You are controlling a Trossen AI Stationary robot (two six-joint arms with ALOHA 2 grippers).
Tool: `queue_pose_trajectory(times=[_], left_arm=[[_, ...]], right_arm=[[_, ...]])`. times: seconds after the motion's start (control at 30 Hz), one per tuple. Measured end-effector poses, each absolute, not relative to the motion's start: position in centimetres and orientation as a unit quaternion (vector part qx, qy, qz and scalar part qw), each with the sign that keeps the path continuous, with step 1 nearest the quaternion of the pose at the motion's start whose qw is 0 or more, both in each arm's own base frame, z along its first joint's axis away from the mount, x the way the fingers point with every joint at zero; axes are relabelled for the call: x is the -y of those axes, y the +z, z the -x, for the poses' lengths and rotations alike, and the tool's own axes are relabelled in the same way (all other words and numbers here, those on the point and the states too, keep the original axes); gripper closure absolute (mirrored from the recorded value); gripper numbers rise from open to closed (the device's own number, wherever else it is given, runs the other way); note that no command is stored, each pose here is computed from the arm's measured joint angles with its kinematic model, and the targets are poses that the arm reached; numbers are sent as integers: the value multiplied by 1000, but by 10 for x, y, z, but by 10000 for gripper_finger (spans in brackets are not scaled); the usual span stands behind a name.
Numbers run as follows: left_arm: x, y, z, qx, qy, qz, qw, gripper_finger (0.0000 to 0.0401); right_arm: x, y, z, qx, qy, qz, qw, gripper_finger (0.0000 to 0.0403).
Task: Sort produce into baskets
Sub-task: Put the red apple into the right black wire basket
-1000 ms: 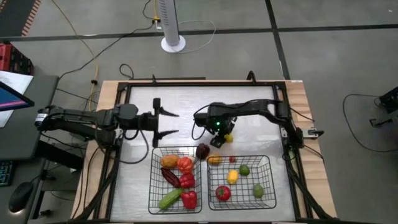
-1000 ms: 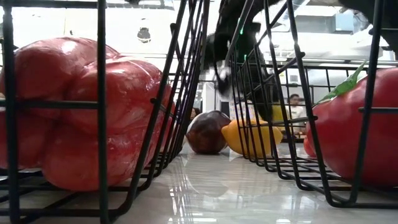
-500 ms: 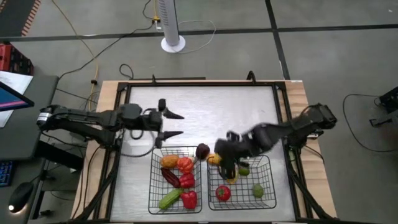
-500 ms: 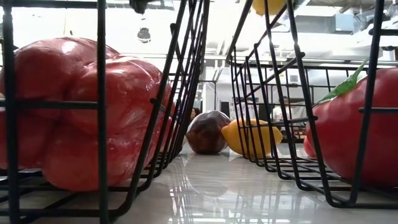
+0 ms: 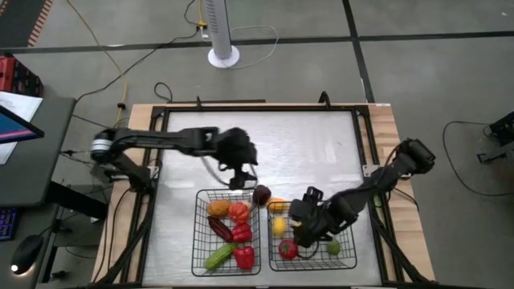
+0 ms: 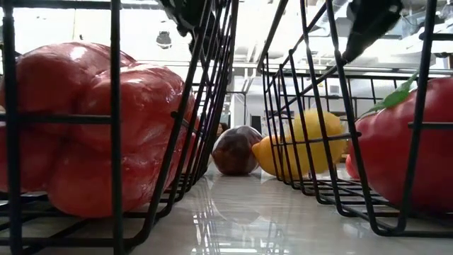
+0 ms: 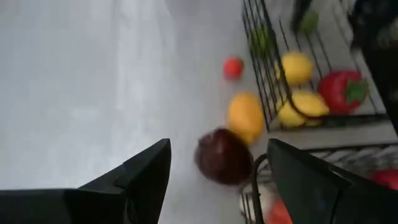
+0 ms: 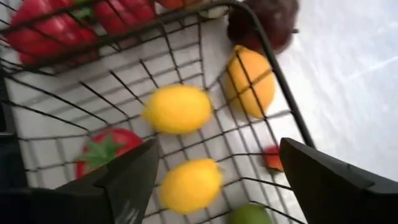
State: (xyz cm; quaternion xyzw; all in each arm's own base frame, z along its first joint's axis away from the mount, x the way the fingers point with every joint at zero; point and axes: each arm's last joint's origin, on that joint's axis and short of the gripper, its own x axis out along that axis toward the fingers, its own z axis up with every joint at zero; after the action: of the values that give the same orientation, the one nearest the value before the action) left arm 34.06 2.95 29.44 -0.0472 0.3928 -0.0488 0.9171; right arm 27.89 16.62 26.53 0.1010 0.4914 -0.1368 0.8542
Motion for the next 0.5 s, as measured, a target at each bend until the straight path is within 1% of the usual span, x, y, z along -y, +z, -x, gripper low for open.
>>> queue_pose_trajectory(times=[0.1,0.17,0.27,0.37,0.43,0.5], left_arm=[[-39,281,-361,-445,-84,52,890,147],[-48,272,-373,-462,-101,60,879,147],[-67,262,-386,-463,-127,86,873,147],[-85,252,-393,-456,-161,121,867,147],[-95,247,-395,-453,-178,128,864,147],[-103,243,-397,-448,-188,114,866,147]], right_arm=[[-164,261,-270,-483,-148,-82,859,35],[-158,257,-263,-477,-160,-70,862,35],[-144,249,-251,-461,-183,-51,867,39],[-127,247,-239,-441,-188,-45,876,44],[-113,248,-230,-424,-194,-34,884,47],[-99,252,-220,-398,-201,-27,894,49]])
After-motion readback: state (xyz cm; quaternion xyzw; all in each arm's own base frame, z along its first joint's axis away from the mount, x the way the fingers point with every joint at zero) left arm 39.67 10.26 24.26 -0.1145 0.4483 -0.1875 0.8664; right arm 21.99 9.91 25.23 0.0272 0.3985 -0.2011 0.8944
